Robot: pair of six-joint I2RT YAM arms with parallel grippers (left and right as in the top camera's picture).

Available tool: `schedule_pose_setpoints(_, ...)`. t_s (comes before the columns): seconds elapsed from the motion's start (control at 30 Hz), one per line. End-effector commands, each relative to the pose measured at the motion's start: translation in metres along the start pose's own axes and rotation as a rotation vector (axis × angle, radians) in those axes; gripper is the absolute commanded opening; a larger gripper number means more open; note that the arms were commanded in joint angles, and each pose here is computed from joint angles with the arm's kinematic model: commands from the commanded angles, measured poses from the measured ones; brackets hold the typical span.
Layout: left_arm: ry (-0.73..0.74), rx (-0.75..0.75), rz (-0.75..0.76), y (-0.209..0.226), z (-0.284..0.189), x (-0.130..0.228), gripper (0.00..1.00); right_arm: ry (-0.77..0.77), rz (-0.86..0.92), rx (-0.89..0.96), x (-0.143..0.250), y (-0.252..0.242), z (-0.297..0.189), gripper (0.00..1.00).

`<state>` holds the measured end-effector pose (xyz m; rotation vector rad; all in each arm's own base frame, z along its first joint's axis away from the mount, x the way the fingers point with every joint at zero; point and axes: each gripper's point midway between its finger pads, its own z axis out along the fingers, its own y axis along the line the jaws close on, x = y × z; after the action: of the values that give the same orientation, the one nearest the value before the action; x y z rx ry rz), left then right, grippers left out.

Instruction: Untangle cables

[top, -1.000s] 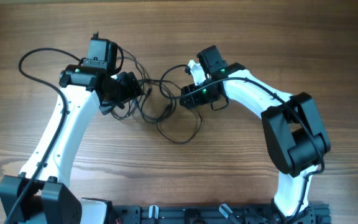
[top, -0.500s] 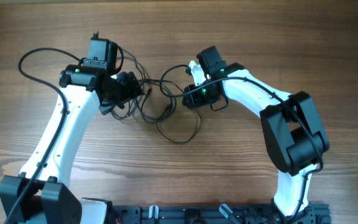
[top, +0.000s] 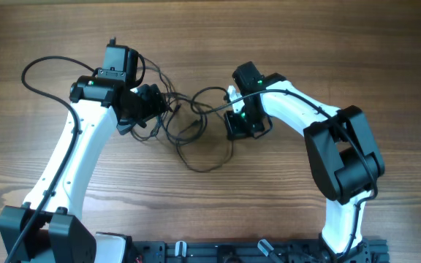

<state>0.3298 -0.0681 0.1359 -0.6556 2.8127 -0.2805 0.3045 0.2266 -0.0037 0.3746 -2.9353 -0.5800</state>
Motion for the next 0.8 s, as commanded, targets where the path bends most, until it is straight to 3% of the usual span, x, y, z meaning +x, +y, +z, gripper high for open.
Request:
schedule_pose_setpoints(0.0,-0.003,-0.02,0.003,0.005,0.0,-0.001,0.82,-0.013,0.005,0.15,-0.006,-0.025,-0.028,0.04)
schedule_pose_setpoints(0.17,0.006,-0.026,0.002,0.006,0.0,0.001,0.82,-0.189,0.059,0.21,-0.031,-0.033,-0.131,0.04)
schedule_pose_setpoints(0.33,0.006,-0.027,0.002,0.006,0.0,0.001,0.81,-0.588,-0.006,0.101,-0.049,0.006,-0.267,0.04)
schedule_pose_setpoints(0.47,0.006,-0.027,0.002,0.006,0.0,0.001,0.81,-0.791,-0.074,0.079,-0.044,0.03,-0.324,0.04)
schedule_pose_setpoints(0.77,0.015,-0.033,0.001,0.008,0.0,0.004,0.81,-0.892,-0.059,0.164,-0.041,0.023,-0.352,0.04)
